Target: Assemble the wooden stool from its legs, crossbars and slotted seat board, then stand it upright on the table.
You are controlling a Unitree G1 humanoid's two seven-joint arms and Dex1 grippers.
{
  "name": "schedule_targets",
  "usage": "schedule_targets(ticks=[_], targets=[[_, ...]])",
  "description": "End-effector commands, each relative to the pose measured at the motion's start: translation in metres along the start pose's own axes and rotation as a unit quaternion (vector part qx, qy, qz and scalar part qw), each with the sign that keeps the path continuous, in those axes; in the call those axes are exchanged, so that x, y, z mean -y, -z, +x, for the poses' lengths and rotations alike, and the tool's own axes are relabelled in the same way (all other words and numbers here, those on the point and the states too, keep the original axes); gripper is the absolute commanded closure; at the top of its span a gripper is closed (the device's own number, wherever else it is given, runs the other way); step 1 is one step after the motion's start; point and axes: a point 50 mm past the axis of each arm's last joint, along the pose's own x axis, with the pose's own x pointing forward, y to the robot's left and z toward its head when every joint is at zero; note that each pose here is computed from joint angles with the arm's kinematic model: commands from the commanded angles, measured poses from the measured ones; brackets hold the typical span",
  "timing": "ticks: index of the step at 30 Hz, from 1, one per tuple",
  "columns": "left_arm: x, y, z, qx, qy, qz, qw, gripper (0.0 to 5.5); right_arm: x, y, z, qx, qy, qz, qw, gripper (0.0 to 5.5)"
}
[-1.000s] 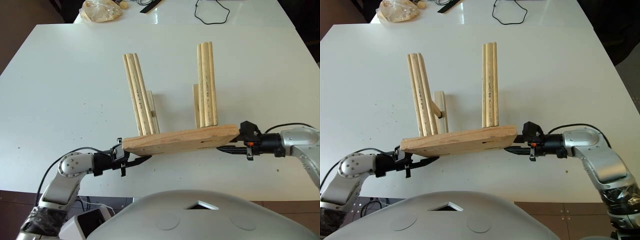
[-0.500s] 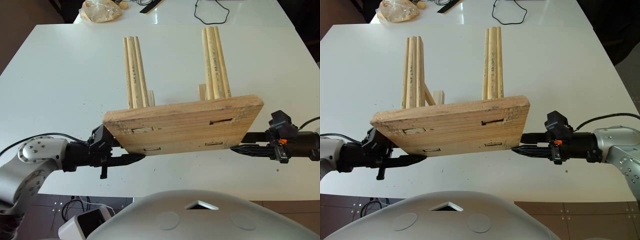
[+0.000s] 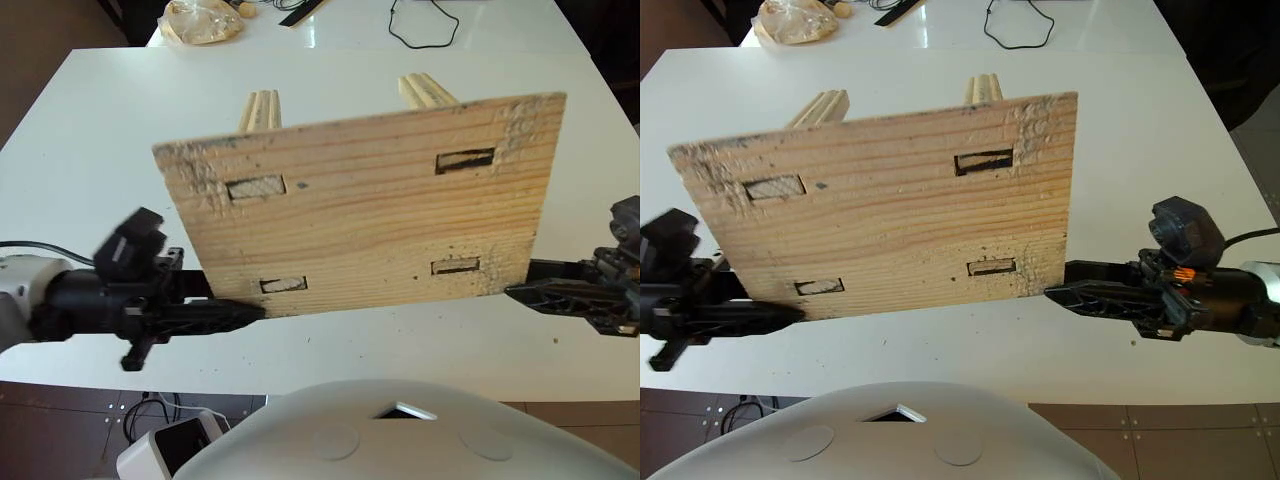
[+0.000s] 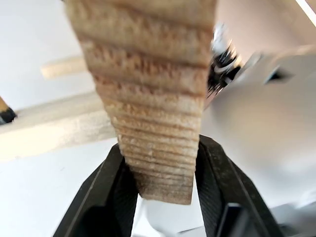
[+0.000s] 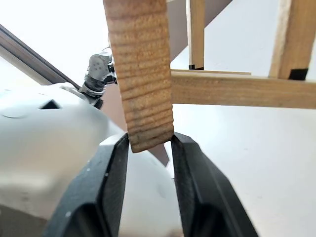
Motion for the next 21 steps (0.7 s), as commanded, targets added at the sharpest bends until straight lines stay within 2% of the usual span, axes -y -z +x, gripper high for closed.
schedule_targets(ticks=[1,7,12,15,19,21], targets=[[0.025,-0.033,0.008,-0.032,0.051,-0.02,0.998,3.93,-0.042,-0.008,0.027,-0.084,-0.148,0.017,0.985,4.24],[0.014,-0.016,0.007,-0.049,0.021,-0.101,0.994,3.93,-0.042,-0.02,0.019,-0.114,-0.148,0.064,0.98,4.24],[-0.001,-0.005,-0.003,-0.022,-0.017,-0.159,0.987,3.93,-0.037,-0.009,0.022,-0.099,-0.133,0.076,0.983,4.24],[-0.018,-0.002,-0.011,0.005,-0.065,-0.189,0.98,3.93,-0.036,-0.004,0.023,-0.086,-0.129,0.074,0.985,4.24],[-0.051,-0.011,-0.011,0.06,-0.122,-0.173,0.975,3.93,-0.038,-0.001,0.025,-0.077,-0.132,0.063,0.986,4.24],[-0.065,-0.009,-0.009,0.054,-0.163,-0.19,0.967,3.93,-0.038,-0.001,0.026,-0.074,-0.133,0.059,0.987,4.24]])
